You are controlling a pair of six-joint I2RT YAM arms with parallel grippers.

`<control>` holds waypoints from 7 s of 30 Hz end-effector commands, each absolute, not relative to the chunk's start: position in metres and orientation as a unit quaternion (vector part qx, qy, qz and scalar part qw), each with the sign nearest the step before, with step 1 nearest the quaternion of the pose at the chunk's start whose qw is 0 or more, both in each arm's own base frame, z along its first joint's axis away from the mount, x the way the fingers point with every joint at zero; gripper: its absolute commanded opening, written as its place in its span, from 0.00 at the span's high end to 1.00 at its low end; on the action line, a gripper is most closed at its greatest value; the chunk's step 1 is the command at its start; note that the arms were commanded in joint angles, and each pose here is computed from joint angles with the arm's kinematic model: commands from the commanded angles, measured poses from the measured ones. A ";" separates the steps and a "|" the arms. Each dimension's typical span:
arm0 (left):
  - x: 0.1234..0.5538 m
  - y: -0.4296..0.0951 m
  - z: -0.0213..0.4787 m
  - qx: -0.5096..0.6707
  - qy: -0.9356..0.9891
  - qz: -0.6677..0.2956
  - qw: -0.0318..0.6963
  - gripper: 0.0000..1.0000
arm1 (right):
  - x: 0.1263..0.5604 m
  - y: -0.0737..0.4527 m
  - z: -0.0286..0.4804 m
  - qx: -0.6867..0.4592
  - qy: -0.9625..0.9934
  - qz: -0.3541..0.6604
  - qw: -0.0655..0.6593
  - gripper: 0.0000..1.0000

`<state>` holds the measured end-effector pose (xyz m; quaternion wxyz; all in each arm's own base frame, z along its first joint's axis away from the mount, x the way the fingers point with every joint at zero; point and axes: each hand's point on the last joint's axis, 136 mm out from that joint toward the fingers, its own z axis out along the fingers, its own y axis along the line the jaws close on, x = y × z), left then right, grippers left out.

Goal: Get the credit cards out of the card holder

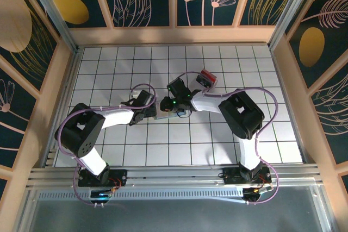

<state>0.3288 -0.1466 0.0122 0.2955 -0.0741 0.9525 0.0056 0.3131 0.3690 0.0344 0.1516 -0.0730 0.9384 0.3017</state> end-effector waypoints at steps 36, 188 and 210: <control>0.324 -0.127 0.054 -0.132 0.931 0.011 0.339 0.01 | 0.313 0.364 0.067 -0.108 0.948 0.168 0.247 0.69; 0.317 -0.128 0.007 -0.090 0.958 0.025 0.273 0.01 | 0.308 0.372 0.023 -0.053 0.948 0.280 0.140 0.73; 0.314 -0.127 0.000 -0.087 0.961 0.031 0.262 0.01 | 0.303 0.384 0.054 -0.045 0.893 0.430 0.124 0.88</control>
